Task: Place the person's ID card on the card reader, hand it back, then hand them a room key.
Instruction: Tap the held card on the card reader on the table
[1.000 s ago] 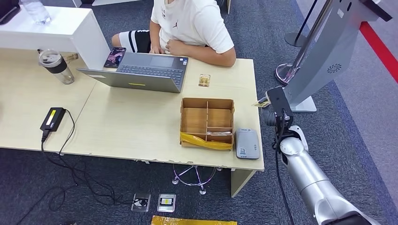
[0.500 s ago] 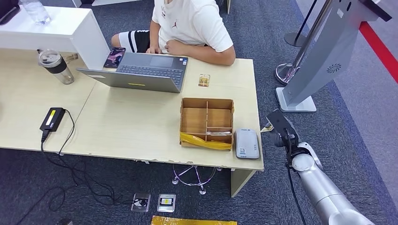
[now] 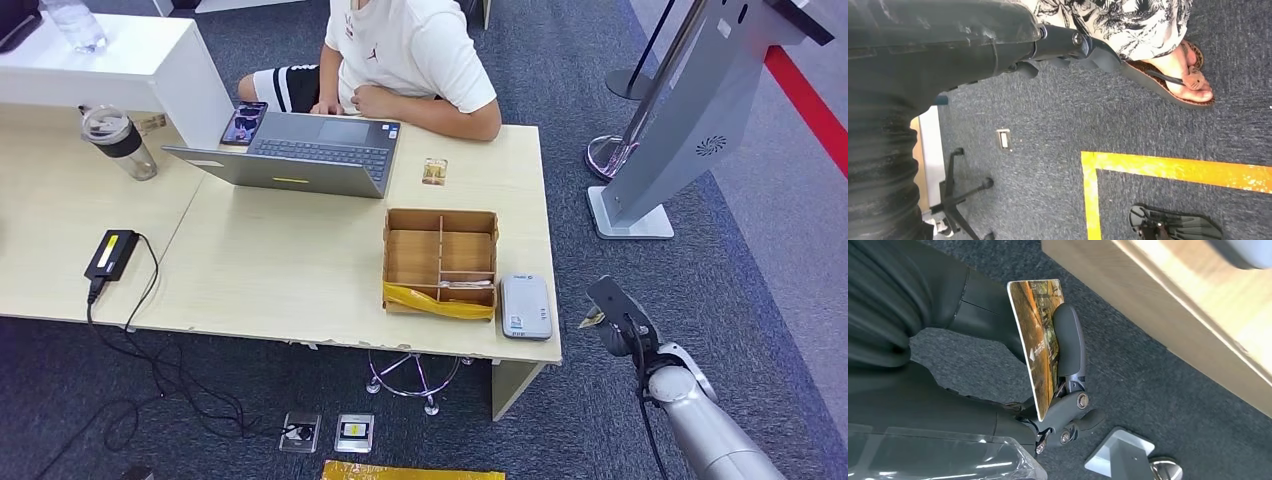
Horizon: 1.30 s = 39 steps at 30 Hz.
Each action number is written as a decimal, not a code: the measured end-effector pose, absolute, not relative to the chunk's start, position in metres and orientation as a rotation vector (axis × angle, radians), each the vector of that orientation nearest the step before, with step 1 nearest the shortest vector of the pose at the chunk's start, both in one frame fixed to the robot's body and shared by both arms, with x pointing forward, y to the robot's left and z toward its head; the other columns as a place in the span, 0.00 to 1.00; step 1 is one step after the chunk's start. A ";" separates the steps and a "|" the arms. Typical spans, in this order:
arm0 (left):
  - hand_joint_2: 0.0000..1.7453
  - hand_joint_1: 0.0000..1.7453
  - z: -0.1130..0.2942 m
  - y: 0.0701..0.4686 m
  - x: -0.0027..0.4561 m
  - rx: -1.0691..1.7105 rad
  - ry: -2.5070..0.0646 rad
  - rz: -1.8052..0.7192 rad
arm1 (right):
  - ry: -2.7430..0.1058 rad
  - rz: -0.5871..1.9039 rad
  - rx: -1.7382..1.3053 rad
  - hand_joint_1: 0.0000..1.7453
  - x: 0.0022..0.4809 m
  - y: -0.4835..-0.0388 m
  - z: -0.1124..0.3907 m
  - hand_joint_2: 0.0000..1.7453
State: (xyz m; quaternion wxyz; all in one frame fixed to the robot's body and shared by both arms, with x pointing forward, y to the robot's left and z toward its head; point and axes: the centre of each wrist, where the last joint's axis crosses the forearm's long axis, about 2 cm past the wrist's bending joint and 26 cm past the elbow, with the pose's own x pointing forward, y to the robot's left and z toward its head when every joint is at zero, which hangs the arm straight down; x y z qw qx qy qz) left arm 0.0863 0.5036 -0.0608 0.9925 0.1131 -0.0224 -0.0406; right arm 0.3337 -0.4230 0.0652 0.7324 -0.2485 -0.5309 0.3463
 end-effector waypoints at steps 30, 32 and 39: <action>1.00 0.00 -0.061 0.503 0.086 0.218 -0.051 -0.124 | -1.585 0.417 -0.600 1.00 0.340 -0.412 0.141 1.00; 1.00 0.00 -0.061 0.503 0.086 0.216 -0.052 -0.127 | -1.607 0.431 -0.580 1.00 0.341 -0.404 0.148 1.00; 1.00 0.00 -0.061 0.503 0.086 0.210 -0.056 -0.126 | -1.643 0.529 -0.514 1.00 0.342 -0.373 0.156 1.00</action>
